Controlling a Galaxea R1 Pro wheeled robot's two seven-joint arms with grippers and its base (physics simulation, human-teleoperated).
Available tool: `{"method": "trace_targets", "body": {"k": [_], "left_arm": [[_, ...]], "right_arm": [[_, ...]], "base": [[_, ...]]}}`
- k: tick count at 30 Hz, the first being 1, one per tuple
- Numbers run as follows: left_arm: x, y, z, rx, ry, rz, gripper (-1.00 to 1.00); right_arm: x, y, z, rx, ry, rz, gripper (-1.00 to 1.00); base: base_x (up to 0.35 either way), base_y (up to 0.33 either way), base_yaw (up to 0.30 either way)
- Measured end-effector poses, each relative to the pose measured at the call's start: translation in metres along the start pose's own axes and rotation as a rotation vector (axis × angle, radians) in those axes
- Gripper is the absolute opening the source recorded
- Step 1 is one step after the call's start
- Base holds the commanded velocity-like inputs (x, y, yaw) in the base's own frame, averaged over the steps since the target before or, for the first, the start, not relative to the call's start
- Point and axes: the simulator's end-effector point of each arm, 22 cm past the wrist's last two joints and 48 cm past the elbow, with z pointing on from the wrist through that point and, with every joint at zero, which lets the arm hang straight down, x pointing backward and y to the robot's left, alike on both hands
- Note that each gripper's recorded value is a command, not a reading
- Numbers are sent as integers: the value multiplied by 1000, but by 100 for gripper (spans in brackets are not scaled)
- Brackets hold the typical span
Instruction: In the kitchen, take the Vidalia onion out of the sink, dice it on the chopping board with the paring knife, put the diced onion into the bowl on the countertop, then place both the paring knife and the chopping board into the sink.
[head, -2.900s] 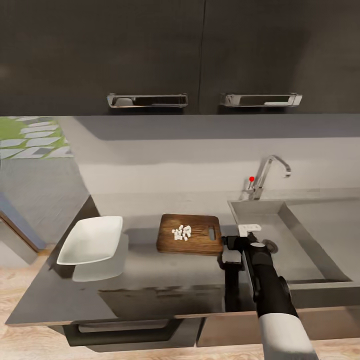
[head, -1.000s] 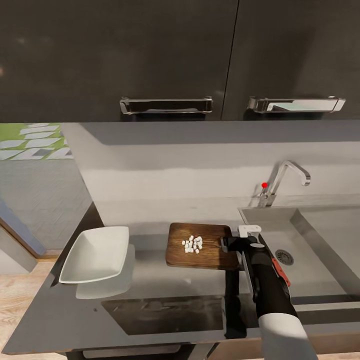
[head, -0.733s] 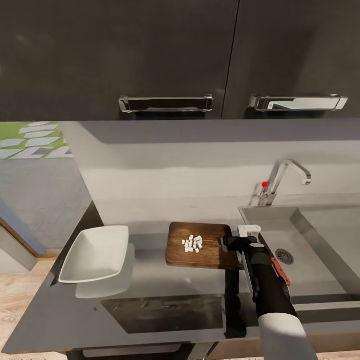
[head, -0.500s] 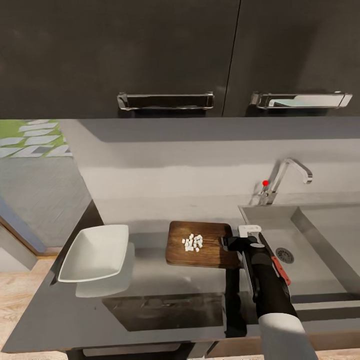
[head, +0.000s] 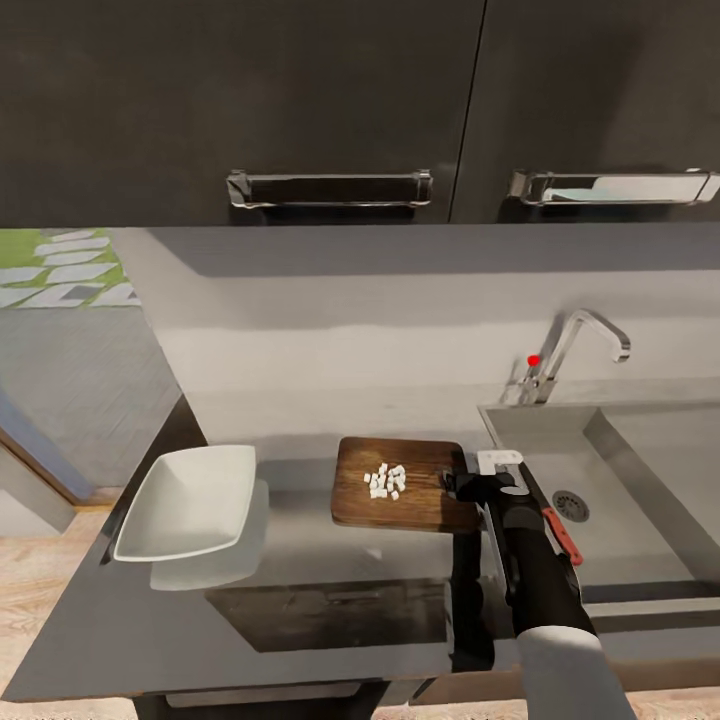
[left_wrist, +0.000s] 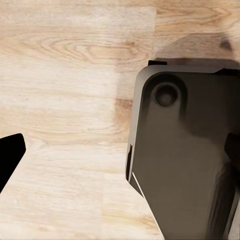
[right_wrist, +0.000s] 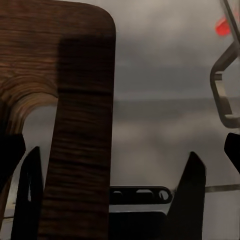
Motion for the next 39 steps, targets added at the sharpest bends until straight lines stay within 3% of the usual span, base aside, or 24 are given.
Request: {"method": "trace_targets", "body": {"k": [17, 18, 39], "left_arm": [[3, 0, 0, -1, 8, 1, 100], [3, 0, 0, -1, 8, 1, 100], [0, 0, 0, 0, -1, 0, 100]], "right_arm": [[5, 0, 3, 0, 11, 0, 100], [5, 0, 3, 0, 11, 0, -100], [-4, -2, -3, 5, -7, 1, -100]], "base": [[0, 0, 0], [0, 0, 0], [0, 0, 0]]}}
